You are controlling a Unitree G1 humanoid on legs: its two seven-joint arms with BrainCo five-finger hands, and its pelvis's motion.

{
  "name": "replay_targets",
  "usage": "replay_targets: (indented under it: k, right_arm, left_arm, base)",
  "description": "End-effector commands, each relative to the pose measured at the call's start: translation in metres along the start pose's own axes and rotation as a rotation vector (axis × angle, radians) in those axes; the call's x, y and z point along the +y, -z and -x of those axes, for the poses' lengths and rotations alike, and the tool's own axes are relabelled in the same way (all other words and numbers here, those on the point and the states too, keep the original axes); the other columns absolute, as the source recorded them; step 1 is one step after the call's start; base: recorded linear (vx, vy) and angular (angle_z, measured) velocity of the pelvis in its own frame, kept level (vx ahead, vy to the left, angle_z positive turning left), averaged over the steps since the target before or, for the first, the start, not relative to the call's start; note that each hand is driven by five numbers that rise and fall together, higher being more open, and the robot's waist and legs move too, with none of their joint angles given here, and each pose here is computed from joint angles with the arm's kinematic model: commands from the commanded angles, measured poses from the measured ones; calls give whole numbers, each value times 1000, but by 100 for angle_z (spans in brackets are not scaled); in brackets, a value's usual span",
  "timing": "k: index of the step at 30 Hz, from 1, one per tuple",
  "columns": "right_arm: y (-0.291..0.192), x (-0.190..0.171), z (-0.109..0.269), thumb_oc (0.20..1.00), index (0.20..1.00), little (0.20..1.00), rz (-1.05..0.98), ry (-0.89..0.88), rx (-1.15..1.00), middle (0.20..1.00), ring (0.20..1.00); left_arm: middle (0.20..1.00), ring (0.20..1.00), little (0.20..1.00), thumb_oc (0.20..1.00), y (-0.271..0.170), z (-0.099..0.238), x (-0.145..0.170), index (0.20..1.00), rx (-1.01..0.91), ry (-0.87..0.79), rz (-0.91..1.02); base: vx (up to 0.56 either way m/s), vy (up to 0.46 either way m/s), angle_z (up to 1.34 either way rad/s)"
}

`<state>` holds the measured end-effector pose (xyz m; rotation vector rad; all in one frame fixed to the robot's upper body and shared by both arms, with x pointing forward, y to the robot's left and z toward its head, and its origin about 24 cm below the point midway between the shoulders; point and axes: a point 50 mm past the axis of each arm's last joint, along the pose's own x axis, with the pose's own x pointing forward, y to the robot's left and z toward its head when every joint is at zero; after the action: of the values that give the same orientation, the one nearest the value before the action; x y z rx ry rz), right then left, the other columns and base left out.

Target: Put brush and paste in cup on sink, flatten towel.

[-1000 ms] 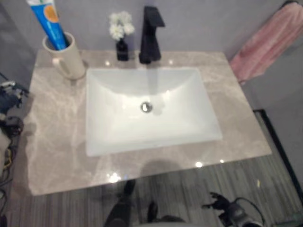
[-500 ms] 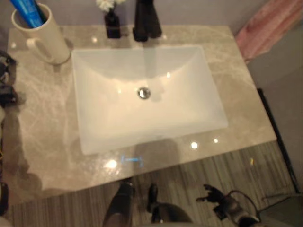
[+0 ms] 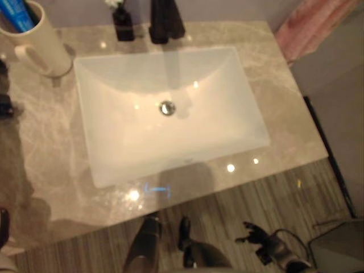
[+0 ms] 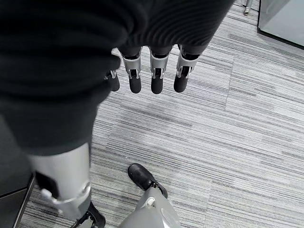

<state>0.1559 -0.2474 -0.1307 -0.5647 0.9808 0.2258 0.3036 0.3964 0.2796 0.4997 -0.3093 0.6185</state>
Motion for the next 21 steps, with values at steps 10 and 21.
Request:
replay_targets:
  k: [10,21]
  right_arm:
    - [22,-4,8,1000,1000,1000,-4,19,44,1000,1000]
    - [32,-7,10,1000,1000,1000,0,26,82,1000,1000]
  left_arm:
    - [200,200,200,200,-15,5,-18,200,-137,16,-30]
    - [200,200,200,200,-16,-1,-19,200,-109,-39,52]
  base:
    - [-14,-29,2]
    - [-17,4,0]
